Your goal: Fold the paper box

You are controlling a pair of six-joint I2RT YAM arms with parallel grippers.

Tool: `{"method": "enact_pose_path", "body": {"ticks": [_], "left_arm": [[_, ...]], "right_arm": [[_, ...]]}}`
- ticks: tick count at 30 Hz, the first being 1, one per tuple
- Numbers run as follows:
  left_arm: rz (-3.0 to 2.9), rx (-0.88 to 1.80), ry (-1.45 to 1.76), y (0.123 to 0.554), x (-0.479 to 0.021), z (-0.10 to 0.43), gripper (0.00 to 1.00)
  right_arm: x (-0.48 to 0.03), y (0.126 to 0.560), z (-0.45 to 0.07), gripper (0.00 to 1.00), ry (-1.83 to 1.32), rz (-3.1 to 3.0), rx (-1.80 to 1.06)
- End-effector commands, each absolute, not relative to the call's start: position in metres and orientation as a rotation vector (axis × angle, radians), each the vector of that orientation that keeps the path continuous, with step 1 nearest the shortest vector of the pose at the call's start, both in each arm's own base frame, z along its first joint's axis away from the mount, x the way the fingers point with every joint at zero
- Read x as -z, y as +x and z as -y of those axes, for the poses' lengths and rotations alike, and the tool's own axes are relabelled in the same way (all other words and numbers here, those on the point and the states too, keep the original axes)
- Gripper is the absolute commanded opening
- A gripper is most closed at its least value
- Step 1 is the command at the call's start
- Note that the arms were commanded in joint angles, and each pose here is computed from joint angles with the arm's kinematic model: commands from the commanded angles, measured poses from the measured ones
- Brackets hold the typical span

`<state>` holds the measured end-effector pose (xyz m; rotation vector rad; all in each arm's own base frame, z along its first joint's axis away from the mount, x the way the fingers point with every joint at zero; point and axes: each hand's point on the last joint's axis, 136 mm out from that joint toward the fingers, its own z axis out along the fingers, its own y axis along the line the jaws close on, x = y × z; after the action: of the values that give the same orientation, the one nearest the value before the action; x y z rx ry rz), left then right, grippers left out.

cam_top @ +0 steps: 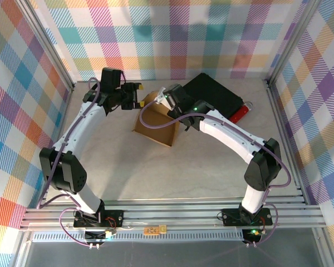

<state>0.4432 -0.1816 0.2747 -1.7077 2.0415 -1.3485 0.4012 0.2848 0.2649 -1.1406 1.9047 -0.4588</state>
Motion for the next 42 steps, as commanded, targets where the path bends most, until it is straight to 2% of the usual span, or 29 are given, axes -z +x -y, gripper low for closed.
{"method": "enact_pose_path", "body": {"ticks": [1,5,8,11,16,19,25,37,42], "left_arm": [[-1.979,1.446,-1.763,0.459,-0.274,0.196,0.52],[-2.001,1.462,-1.799,0.459,-0.266,0.211,0.47],[-1.974,1.467,-1.844,0.457,-0.257,0.215,0.36],[-1.943,1.445,-1.881,0.454,-0.251,0.212,0.22],[-1.876,1.393,-1.947,0.449,-0.242,0.200,0.11],[-1.813,1.394,-1.982,0.450,-0.237,0.195,0.12],[-1.713,1.412,-2.022,0.451,-0.235,0.185,0.31],[-1.594,1.435,-2.014,0.455,-0.250,0.166,0.30],[-1.647,1.475,-1.998,0.458,-0.250,0.176,0.28]], "right_arm": [[-0.274,0.404,-0.294,0.00,-1.099,-1.884,0.445],[-0.276,0.403,-0.296,0.00,-1.094,-1.881,0.450],[-0.276,0.402,-0.298,0.00,-1.091,-1.882,0.449],[-0.276,0.400,-0.301,0.00,-1.089,-1.884,0.447],[-0.277,0.394,-0.305,0.00,-1.075,-1.895,0.432],[-0.278,0.390,-0.308,0.00,-1.072,-1.902,0.421],[-0.274,0.386,-0.306,0.00,-1.075,-1.920,0.417],[-0.266,0.384,-0.307,0.00,-1.084,-1.944,0.418],[-0.267,0.385,-0.309,0.00,-1.077,-1.944,0.414]]}}
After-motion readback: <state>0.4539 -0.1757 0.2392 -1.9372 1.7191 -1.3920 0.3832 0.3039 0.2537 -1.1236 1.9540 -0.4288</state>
